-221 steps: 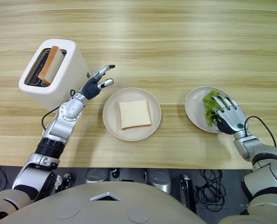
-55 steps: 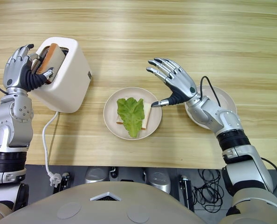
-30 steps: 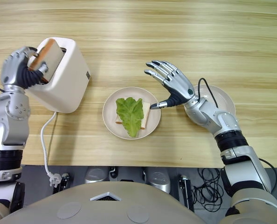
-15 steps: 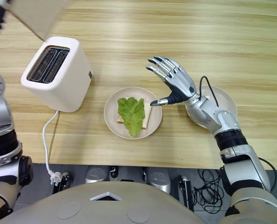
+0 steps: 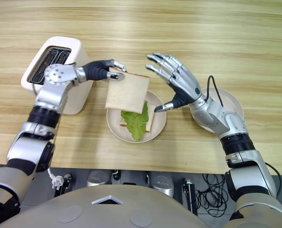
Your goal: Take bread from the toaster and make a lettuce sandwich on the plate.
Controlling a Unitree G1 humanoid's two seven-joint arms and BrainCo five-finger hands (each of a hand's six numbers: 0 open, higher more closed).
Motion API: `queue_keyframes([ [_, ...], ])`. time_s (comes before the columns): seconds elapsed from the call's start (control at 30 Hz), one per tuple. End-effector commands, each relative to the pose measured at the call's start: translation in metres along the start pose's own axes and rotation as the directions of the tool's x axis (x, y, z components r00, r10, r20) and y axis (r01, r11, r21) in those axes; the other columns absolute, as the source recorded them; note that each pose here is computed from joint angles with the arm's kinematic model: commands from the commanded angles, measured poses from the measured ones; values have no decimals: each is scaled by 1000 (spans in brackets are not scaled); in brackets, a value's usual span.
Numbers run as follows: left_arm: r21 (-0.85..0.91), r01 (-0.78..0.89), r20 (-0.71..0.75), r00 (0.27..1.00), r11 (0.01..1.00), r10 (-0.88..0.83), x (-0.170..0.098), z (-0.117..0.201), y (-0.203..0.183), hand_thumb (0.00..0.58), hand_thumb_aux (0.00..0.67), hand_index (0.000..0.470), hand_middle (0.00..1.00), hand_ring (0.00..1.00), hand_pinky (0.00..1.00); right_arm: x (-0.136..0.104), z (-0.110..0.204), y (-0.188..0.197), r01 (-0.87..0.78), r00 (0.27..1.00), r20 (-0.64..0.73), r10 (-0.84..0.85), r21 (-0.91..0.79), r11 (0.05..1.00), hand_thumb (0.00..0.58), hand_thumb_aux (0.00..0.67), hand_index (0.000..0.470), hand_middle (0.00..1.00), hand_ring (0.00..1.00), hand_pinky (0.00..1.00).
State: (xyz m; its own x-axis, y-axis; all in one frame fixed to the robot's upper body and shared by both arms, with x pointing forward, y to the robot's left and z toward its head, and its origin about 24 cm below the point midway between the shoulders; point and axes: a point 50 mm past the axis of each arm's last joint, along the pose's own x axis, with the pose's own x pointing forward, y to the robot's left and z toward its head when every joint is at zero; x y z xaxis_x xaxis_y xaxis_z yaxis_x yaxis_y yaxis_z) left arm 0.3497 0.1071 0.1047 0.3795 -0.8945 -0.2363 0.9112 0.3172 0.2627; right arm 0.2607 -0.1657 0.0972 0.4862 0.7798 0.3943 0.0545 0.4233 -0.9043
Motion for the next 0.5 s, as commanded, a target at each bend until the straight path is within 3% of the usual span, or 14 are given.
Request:
queue_keyframes([
  [0.03, -110, 90, 12, 996, 990, -89, 7, -10, -5, 580, 670, 460, 1000, 1000, 1000, 0, 16, 17, -135, 987, 92, 129, 57, 989, 0, 0, 0, 0, 0, 0],
  [0.3, -49, 87, -46, 995, 995, -89, 12, -24, -15, 580, 670, 460, 1000, 1000, 1000, -5, 33, 30, -320, 940, 154, 305, 82, 944, 0, 0, 0, 0, 0, 0],
  [0.5, -29, 105, -88, 990, 994, -107, 14, -39, -30, 580, 670, 460, 1000, 1000, 1000, -5, 34, 33, -353, 931, 136, 339, 94, 931, 0, 0, 0, 0, 0, 0],
])
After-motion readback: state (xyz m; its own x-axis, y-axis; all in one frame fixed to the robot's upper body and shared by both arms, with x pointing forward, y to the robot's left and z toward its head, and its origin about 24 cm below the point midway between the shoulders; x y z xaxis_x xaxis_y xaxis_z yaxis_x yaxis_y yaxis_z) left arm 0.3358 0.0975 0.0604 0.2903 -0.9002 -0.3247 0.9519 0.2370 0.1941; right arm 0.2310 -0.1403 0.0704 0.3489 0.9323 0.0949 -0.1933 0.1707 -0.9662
